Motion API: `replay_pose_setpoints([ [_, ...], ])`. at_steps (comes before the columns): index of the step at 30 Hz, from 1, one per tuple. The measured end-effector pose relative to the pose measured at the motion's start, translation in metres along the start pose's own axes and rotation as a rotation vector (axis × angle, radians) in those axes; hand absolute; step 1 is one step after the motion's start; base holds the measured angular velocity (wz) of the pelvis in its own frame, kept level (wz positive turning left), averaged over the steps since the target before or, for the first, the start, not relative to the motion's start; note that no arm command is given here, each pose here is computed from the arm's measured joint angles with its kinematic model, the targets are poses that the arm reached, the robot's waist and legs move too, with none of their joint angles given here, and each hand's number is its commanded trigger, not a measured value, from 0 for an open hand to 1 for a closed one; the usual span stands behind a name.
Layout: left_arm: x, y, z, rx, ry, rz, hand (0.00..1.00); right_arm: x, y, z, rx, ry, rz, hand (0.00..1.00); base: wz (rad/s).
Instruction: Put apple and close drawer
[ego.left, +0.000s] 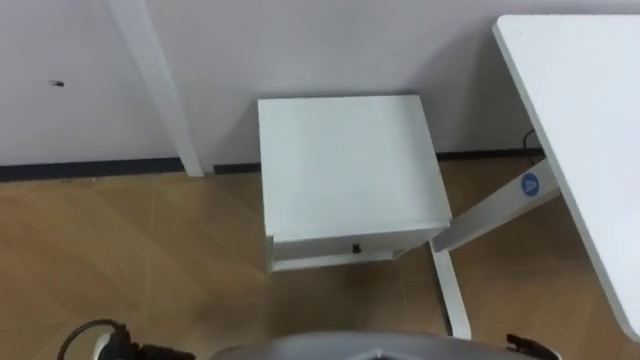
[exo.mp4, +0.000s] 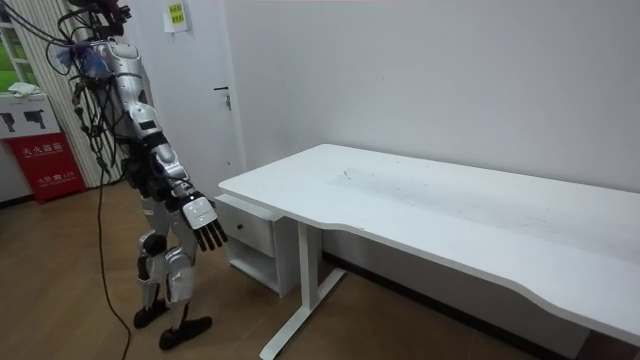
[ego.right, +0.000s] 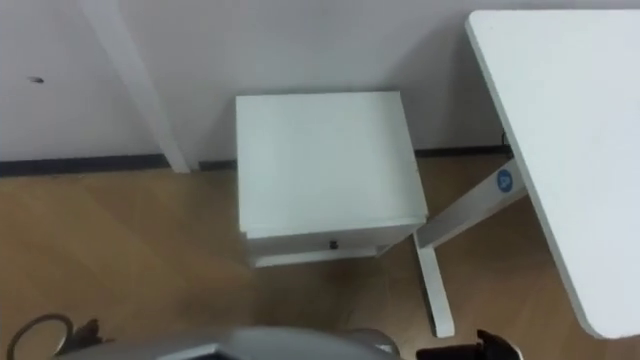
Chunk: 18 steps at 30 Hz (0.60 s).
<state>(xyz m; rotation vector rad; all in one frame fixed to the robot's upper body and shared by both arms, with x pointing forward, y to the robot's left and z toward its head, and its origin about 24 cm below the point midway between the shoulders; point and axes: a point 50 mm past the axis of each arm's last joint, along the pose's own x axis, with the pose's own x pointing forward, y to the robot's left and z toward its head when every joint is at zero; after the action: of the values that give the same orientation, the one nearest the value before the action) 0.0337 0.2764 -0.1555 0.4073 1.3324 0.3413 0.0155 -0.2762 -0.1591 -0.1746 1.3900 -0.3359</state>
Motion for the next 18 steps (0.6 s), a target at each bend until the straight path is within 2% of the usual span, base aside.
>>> replay_pose_setpoints([
  [2, -0.001, 0.000, -0.005, -0.008, 0.008, 0.002, 0.00, -0.001, 0.002, -0.006, 0.002, 0.009, 0.001, 0.00, -0.32],
  [4, -0.001, 0.012, -0.021, -0.042, 0.061, 0.038, 0.00, 0.000, 0.015, 0.003, 0.007, -0.024, 0.024, 0.00, -0.43],
  [7, -0.002, -0.001, -0.021, -0.031, 0.077, -0.004, 0.00, -0.001, 0.009, -0.011, 0.010, 0.033, -0.017, 0.00, 0.39],
  [10, -0.002, 0.001, -0.025, -0.017, 0.085, 0.002, 0.00, -0.002, 0.017, -0.018, 0.004, 0.068, 0.017, 0.00, 0.20],
  [18, -0.004, -0.008, -0.031, -0.014, 0.116, -0.039, 0.00, -0.001, 0.020, -0.016, -0.042, 0.080, 0.069, 0.00, 0.06],
])
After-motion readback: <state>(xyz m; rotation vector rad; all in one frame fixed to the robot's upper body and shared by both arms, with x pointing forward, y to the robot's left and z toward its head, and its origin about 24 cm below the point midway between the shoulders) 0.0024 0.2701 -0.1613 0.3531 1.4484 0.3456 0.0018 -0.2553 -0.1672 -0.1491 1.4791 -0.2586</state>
